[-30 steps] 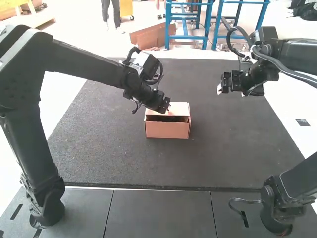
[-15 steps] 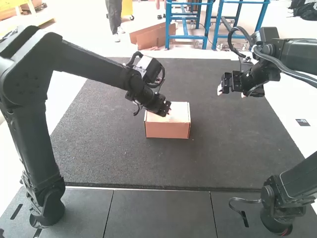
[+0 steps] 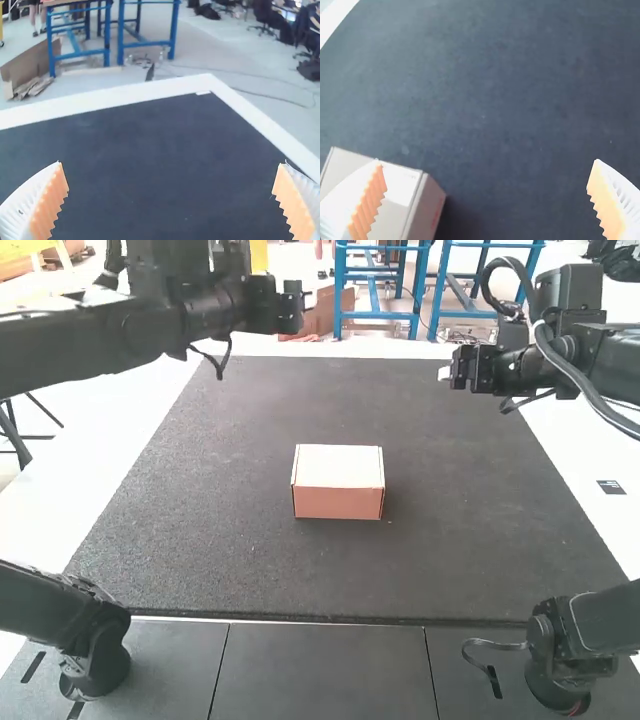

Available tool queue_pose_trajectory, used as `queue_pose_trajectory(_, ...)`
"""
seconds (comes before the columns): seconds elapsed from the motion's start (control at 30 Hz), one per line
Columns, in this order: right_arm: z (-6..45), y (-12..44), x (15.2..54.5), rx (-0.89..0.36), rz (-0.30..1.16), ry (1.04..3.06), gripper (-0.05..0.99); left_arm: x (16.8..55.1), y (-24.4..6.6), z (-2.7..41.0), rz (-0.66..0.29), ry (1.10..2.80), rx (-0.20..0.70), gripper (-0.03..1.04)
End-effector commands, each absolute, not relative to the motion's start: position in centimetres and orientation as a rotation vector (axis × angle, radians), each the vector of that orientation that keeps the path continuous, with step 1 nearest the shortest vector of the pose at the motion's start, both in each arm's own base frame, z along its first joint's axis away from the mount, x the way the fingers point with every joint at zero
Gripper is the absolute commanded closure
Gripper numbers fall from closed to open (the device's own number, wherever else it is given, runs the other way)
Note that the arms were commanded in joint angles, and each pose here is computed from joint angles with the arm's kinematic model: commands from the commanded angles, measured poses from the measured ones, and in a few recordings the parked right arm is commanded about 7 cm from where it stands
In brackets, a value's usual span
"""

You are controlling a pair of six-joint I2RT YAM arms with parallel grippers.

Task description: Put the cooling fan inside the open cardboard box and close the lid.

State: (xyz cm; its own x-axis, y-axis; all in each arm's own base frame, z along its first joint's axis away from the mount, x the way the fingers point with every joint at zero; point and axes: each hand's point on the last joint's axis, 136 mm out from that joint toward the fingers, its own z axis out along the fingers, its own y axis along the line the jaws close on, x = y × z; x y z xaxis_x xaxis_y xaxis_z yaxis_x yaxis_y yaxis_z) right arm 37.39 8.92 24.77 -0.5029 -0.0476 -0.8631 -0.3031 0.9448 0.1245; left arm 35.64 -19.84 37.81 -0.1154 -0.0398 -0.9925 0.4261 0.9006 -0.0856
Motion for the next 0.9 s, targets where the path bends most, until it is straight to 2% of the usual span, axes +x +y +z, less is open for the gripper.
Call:
queue_pose_trajectory(0.0,25.8,8.7,36.5,-0.276,0.311,2.007,0.02,34.2,-18.4,36.6,-0.396,1.606,0.294,0.04)
queue_pose_trajectory(0.1,26.2,8.1,35.5,-0.266,0.283,1.939,0.02,32.7,-17.0,35.7,-0.327,1.557,0.313,0.04)
queue_pose_trajectory(0.2,26.4,6.2,34.4,-0.095,0.261,1.872,0.02,31.4,-15.7,34.3,-0.287,1.544,0.316,0.04)
queue_pose_trajectory(0.4,26.5,4.8,30.9,-0.034,0.217,1.75,0.02,28.9,-13.5,30.9,-0.234,1.544,0.327,0.04)
queue_pose_trajectory(0.5,23.9,4.6,30.2,-0.028,0.208,1.787,0.06,27.6,-12.0,28.6,-0.201,1.533,0.329,0.04)
queue_pose_trajectory(0.63,25.6,4.4,27.8,-0.085,0.172,1.629,0.07,25.7,-10.1,25.8,-0.142,1.504,0.327,0.04)
queue_pose_trajectory(0.8,27.9,3.2,24.6,-0.053,0.138,1.424,0.04,23.2,-8.5,25.3,-0.06,1.36,0.353,0.05)
queue_pose_trajectory(0.87,28.2,3.0,23.7,-0.068,0.117,1.367,0.04,22.4,-7.9,26.1,-0.047,1.299,0.333,0.05)
